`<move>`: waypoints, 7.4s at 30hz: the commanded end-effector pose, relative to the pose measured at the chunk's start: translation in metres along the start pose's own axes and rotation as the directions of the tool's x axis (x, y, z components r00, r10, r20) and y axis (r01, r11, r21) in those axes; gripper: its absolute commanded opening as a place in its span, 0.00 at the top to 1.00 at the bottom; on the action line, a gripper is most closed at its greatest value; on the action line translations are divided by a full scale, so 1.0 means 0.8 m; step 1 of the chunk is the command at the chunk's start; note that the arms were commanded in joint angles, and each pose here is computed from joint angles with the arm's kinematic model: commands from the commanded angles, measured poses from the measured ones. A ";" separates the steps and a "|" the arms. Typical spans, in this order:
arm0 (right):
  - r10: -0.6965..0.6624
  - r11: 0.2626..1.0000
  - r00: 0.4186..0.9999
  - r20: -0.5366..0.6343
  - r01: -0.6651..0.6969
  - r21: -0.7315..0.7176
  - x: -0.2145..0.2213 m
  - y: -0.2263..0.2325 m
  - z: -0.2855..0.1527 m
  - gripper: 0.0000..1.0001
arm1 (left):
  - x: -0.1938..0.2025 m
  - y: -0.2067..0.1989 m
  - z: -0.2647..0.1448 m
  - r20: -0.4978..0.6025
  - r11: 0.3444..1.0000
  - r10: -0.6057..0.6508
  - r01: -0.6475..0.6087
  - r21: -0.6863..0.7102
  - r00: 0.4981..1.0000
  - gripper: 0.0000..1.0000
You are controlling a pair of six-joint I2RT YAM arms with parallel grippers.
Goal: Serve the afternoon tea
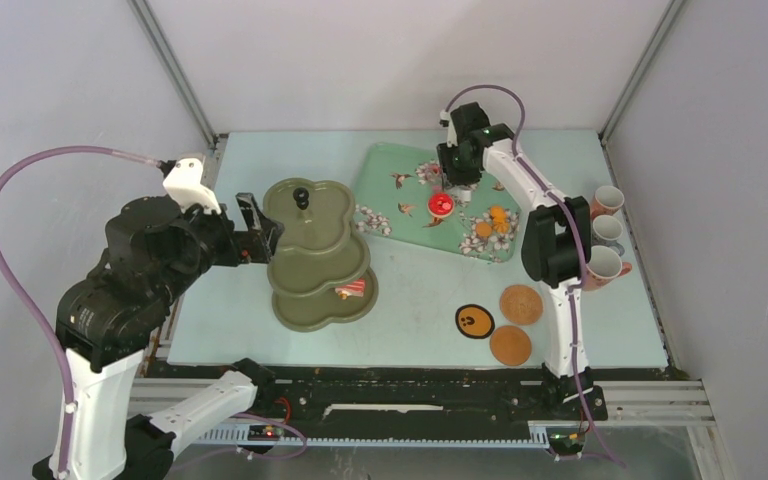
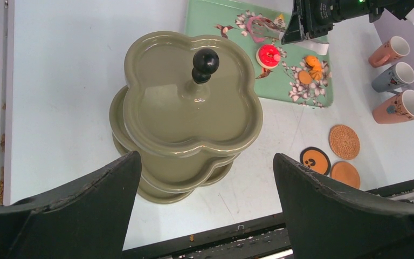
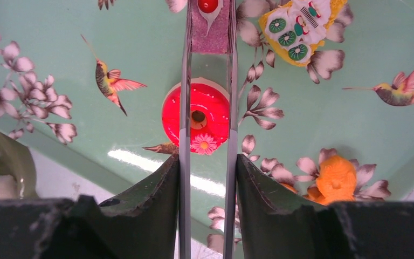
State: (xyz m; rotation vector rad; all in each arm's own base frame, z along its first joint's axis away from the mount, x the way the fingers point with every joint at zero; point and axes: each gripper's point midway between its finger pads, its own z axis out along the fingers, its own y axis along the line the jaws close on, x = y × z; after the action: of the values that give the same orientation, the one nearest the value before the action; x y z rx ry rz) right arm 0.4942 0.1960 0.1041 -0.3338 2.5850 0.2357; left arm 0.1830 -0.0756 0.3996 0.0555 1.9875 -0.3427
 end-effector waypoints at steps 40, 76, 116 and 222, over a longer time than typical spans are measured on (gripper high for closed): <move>0.194 0.680 0.964 -0.184 -0.267 -0.683 0.224 0.180 -0.225 1.00 | -0.020 -0.018 0.002 0.097 0.988 -0.146 0.140 0.069 0.984 0.00; -0.017 0.745 0.967 0.254 0.181 -0.641 0.264 0.376 -0.128 0.90 | -0.003 -0.013 -0.019 0.095 0.959 -0.281 0.274 0.077 0.955 0.00; -0.154 0.641 0.987 0.049 0.137 -0.755 0.340 0.320 -0.191 0.59 | -0.002 -0.018 -0.009 0.087 0.966 -0.250 0.242 0.092 0.964 0.00; 0.614 0.498 0.720 -0.324 -0.671 -0.549 0.086 -0.038 -0.077 0.56 | -0.058 -0.018 0.027 0.133 0.997 0.065 -0.069 0.026 0.989 0.00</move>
State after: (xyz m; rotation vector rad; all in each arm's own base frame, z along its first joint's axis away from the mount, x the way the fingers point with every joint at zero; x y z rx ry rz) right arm 0.4083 0.1288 0.1041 0.4955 2.5697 1.3371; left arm 0.2209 -0.0885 0.4185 0.1053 1.9075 -0.3009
